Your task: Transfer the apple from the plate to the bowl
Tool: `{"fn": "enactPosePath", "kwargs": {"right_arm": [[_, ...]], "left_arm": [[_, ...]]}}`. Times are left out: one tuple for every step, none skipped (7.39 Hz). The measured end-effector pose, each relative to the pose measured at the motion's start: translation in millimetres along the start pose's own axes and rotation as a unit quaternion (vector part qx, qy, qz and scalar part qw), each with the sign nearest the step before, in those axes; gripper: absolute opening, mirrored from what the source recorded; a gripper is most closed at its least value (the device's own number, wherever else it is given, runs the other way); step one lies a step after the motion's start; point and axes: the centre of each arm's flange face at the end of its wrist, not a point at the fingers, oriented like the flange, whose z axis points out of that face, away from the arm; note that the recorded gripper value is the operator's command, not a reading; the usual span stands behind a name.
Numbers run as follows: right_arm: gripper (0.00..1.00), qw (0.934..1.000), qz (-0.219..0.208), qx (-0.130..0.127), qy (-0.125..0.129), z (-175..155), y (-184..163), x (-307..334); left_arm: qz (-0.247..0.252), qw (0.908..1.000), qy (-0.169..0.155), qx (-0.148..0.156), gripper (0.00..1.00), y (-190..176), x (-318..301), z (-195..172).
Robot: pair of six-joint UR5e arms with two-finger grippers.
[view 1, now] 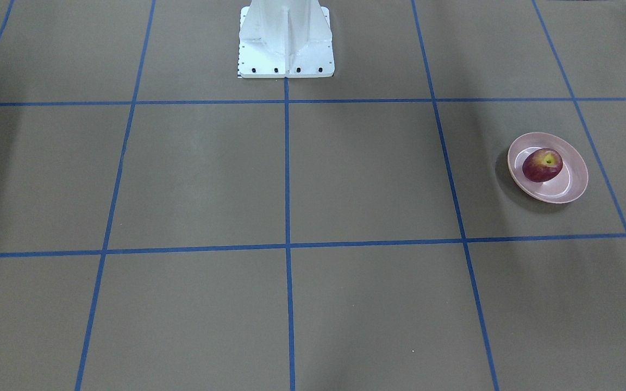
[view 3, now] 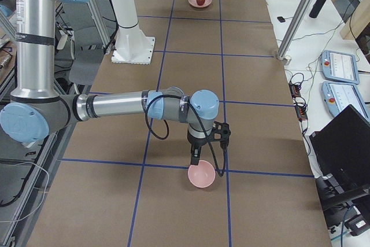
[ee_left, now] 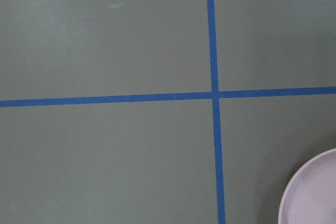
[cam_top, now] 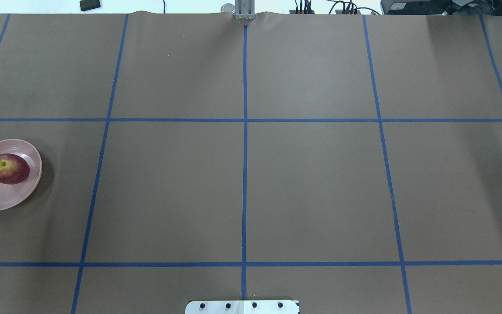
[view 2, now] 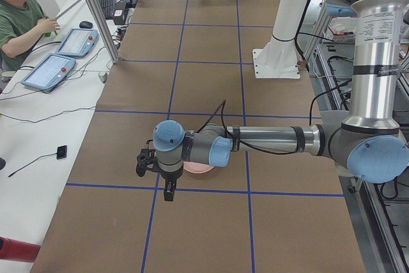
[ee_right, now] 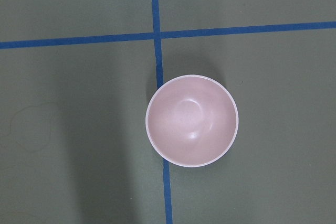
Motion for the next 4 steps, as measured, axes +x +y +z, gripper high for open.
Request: {"fn": "enactPosePath", "kwargs": {"right_arm": [[1.00, 1.0000, -0.005, 0.006, -0.001, -4.7, -6.8, -4.5], [1.00, 0.9999, -0.009, 0.013, 0.000, -9.9, -13.7, -8.8], [1.00, 0.9999, -0.007, 0.013, 0.001, -8.9, -15.7, -7.3], [1.00, 1.0000, -0.003, 0.008, 0.001, -0.8, -15.8, 0.1]], "left_arm": [[0.001, 1.0000, 0.001, 0.001, 0.98, -0.4, 1.3, -1.1], [0.004, 1.0000, 0.002, 0.003, 0.98, -0.5, 2.3, -2.5], [0.006, 1.0000, 0.003, 0.004, 0.98, -0.3, 2.5, -3.4], [0.009, 0.9999, 0.004, 0.007, 0.98, -0.6, 3.6, -5.1]]}}
